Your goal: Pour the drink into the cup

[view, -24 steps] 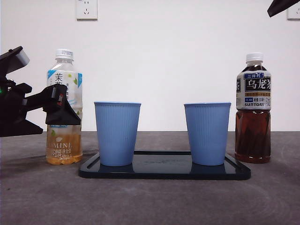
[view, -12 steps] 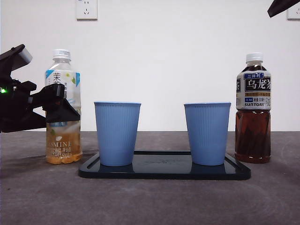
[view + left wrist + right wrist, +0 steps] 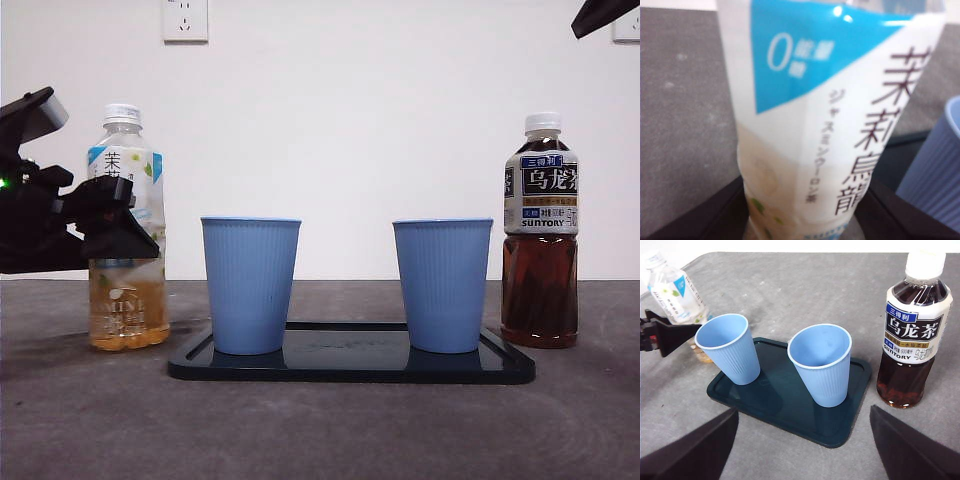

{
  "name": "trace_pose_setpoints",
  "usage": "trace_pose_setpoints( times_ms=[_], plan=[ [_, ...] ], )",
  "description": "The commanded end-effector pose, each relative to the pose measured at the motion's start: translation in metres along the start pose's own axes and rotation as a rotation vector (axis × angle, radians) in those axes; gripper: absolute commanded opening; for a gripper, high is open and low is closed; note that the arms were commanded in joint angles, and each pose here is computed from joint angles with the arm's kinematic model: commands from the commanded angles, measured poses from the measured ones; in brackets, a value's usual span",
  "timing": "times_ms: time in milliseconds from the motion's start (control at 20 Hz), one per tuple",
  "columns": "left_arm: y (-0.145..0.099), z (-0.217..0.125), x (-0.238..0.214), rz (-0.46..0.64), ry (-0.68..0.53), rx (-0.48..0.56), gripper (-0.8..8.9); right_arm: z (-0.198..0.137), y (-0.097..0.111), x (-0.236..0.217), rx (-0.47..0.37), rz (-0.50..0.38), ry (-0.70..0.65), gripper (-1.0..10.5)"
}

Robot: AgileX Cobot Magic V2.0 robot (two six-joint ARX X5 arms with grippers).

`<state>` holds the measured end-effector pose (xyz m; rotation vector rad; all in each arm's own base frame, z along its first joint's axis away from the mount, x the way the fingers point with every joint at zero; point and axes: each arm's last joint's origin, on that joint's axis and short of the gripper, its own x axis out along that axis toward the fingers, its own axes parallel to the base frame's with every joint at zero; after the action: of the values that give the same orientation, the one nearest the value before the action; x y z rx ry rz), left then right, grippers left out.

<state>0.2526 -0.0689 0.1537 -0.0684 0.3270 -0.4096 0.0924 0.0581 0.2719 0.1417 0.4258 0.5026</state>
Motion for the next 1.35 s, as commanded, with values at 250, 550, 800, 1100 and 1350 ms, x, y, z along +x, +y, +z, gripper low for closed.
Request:
trace_pose_setpoints(
  times_ms=[250,550,800,1100,1350],
  plan=[
    [-0.009,0.074,-0.014,-0.006,0.108,0.265,2.43,0.002,0.001,-0.001,-0.034,0.004,-0.008,4.2],
    [-0.017,0.128,-0.048,0.052,0.274,0.542,2.39,0.002,0.001,-0.001,-0.056,0.004,-0.008,4.2],
    [-0.024,0.155,-0.069,0.153,0.435,0.815,2.36,0.002,0.001,-0.001,-0.057,0.006,-0.007,4.2],
    [-0.048,0.16,-0.07,0.215,0.503,1.119,2.12,0.002,0.001,-0.001,-0.086,0.012,-0.006,4.2],
    [-0.058,0.156,-0.063,0.243,0.56,1.246,2.12,0.002,0.001,-0.001,-0.088,0.013,-0.006,4.2]
  ],
)
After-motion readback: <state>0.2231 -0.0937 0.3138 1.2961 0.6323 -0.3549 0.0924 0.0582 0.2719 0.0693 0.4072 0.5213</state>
